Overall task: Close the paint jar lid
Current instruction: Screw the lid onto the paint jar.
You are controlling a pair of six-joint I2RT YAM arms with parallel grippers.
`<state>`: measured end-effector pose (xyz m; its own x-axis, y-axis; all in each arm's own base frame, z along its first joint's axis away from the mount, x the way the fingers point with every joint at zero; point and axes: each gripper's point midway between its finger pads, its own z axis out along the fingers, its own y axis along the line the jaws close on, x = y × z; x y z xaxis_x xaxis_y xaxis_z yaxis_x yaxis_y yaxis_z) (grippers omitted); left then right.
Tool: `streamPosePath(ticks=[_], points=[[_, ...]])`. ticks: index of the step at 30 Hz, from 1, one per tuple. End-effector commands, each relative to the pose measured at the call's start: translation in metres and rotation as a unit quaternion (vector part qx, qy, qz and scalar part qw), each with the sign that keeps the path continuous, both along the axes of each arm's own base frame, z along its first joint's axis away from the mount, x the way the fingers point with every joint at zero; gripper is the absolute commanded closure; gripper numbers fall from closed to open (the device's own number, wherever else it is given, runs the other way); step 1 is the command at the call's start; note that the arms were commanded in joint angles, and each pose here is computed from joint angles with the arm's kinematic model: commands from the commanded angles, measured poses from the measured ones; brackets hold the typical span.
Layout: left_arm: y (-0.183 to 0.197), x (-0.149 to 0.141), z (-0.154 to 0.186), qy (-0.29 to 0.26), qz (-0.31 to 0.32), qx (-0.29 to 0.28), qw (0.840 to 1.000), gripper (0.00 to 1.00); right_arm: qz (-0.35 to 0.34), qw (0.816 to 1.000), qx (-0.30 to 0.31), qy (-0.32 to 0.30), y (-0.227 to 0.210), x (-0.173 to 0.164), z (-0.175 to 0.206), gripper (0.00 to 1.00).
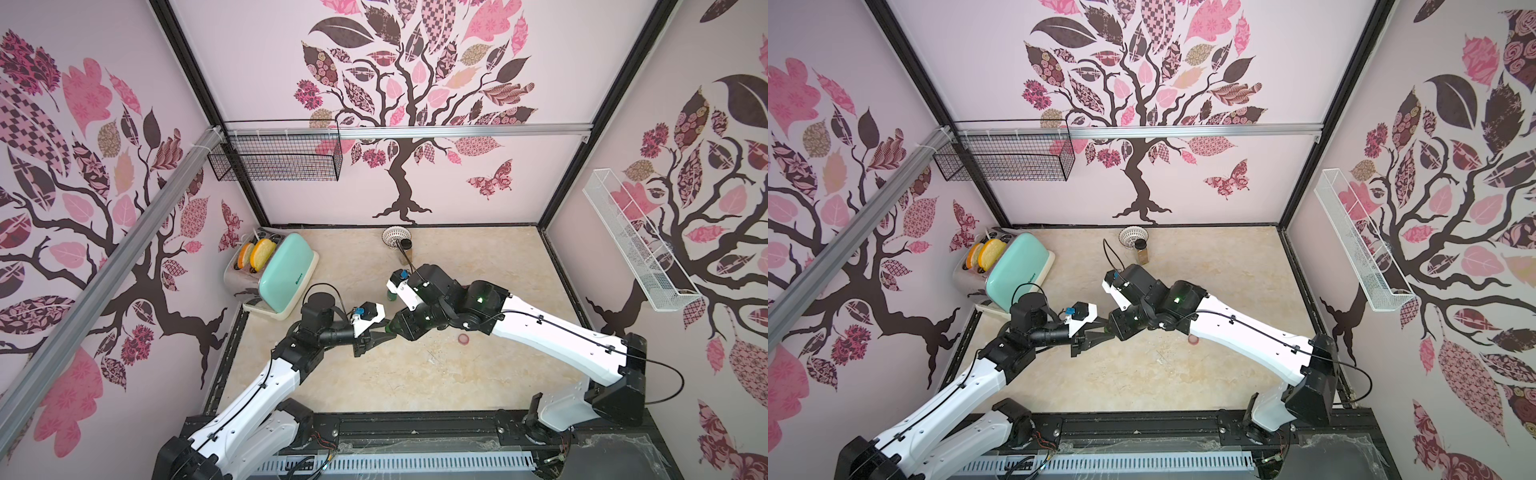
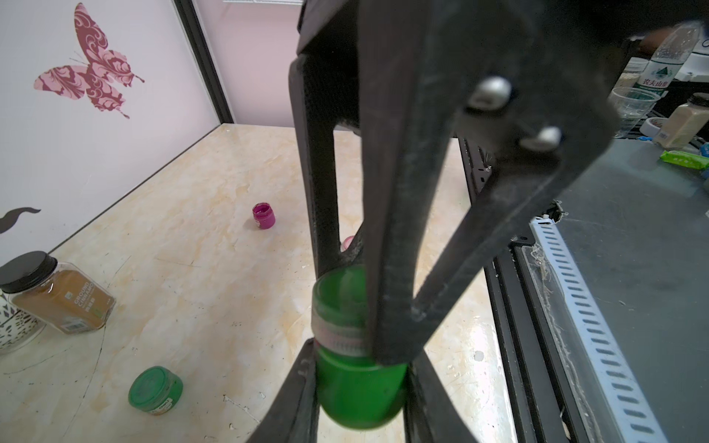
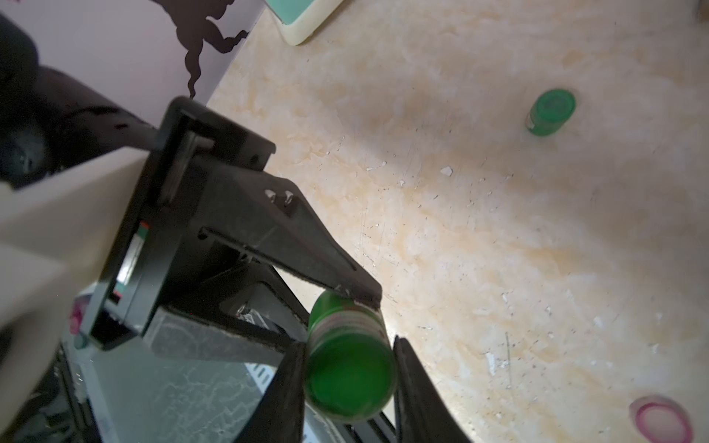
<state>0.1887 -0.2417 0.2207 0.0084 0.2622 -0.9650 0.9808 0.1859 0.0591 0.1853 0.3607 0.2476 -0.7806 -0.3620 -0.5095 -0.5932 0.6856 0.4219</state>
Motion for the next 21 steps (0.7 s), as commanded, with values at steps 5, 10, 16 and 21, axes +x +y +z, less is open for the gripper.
streamPosePath(ticks=[5,10,16,21], points=[[-0.007,-0.007,0.04,-0.081,-0.031,-0.044,0.995,0.82,-0.056,0.996,0.034,0.062,0.018,-0.003,-0.001,0.72],[-0.007,-0.007,0.039,-0.078,-0.032,-0.043,0.995,0.82,-0.056,0.998,0.024,0.025,0.009,0.004,0.013,0.61],[-0.007,-0.007,0.039,-0.077,-0.032,-0.042,0.996,0.82,-0.061,0.997,0.037,-0.04,-0.014,0.02,0.046,0.42],[-0.007,-0.008,0.038,-0.077,-0.034,-0.043,0.996,0.82,-0.051,0.992,0.064,-0.099,-0.035,0.029,0.078,0.31]])
